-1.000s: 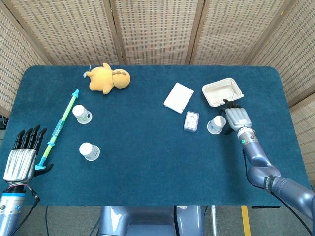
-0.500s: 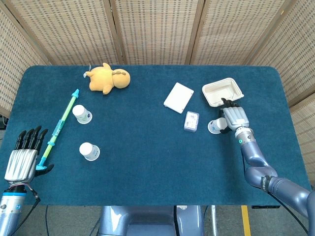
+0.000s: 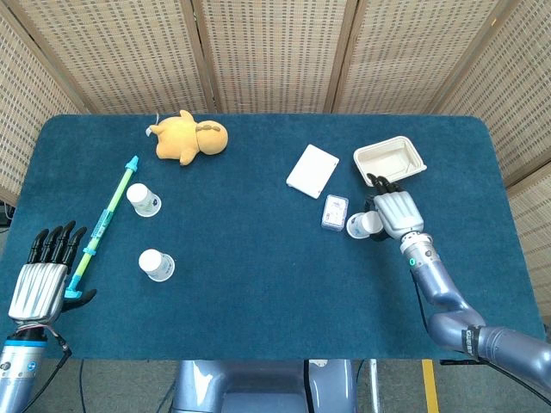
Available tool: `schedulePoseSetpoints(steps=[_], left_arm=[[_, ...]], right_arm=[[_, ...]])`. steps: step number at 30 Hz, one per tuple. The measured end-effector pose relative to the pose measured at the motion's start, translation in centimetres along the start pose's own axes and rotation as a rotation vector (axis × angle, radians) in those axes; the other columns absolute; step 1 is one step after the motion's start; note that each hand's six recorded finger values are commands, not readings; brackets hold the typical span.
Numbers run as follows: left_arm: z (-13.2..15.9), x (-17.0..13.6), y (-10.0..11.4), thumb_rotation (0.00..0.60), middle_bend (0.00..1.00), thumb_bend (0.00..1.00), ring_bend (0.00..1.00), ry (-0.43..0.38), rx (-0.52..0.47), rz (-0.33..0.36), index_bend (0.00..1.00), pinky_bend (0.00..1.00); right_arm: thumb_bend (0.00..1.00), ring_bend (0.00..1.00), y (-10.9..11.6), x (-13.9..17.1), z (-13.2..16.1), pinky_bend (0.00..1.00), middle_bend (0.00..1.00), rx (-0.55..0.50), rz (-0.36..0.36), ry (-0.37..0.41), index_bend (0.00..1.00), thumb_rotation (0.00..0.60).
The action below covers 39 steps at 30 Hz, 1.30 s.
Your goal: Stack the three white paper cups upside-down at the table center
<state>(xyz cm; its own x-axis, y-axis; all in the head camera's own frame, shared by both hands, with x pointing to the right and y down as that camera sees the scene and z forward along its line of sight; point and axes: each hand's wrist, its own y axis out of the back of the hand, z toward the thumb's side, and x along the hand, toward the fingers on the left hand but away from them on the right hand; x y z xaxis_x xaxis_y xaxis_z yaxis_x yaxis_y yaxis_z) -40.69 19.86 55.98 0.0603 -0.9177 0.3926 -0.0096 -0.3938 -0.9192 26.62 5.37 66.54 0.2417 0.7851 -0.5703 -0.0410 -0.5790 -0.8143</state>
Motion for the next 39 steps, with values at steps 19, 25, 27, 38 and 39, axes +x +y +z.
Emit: schedulePoseSetpoints(steps=[19, 25, 27, 38, 39], left_arm=[[-0.5, -1.0, 1.3, 0.6, 0.0, 0.0, 0.0, -0.016, -0.052, 0.023, 0.0, 0.0], [-0.6, -1.0, 1.0, 0.6, 0.0, 0.0, 0.0, -0.017, -0.048, 0.012, 0.0, 0.0], [-0.5, -0.9, 0.9, 0.6, 0.0, 0.0, 0.0, -0.019, -0.044, 0.008, 0.0, 0.0], [-0.3, -0.8, 0.6, 0.6, 0.0, 0.0, 0.0, -0.019, -0.035, 0.0, 0.0, 0.0], [-0.2, -0.8, 0.6, 0.6, 0.0, 0.0, 0.0, -0.018, -0.034, 0.001, 0.0, 0.0]], right_arm=[[0.32, 0.0, 1.7, 2.2, 14.1, 0.22, 0.06, 0.026, -0.058, 0.195, 0.52, 0.6], [0.32, 0.0, 0.2, 0.4, 15.1, 0.22, 0.05, 0.016, -0.036, 0.179, 0.52, 0.6], [0.32, 0.0, -0.4, -0.3, 15.3, 0.22, 0.05, 0.016, -0.027, 0.173, 0.52, 0.6], [0.31, 0.0, -3.1, -1.4, 16.7, 0.22, 0.02, -0.022, 0.013, 0.208, 0.51, 0.6], [0.31, 0.0, -3.2, -1.3, 16.9, 0.22, 0.02, -0.023, 0.013, 0.215, 0.51, 0.6]])
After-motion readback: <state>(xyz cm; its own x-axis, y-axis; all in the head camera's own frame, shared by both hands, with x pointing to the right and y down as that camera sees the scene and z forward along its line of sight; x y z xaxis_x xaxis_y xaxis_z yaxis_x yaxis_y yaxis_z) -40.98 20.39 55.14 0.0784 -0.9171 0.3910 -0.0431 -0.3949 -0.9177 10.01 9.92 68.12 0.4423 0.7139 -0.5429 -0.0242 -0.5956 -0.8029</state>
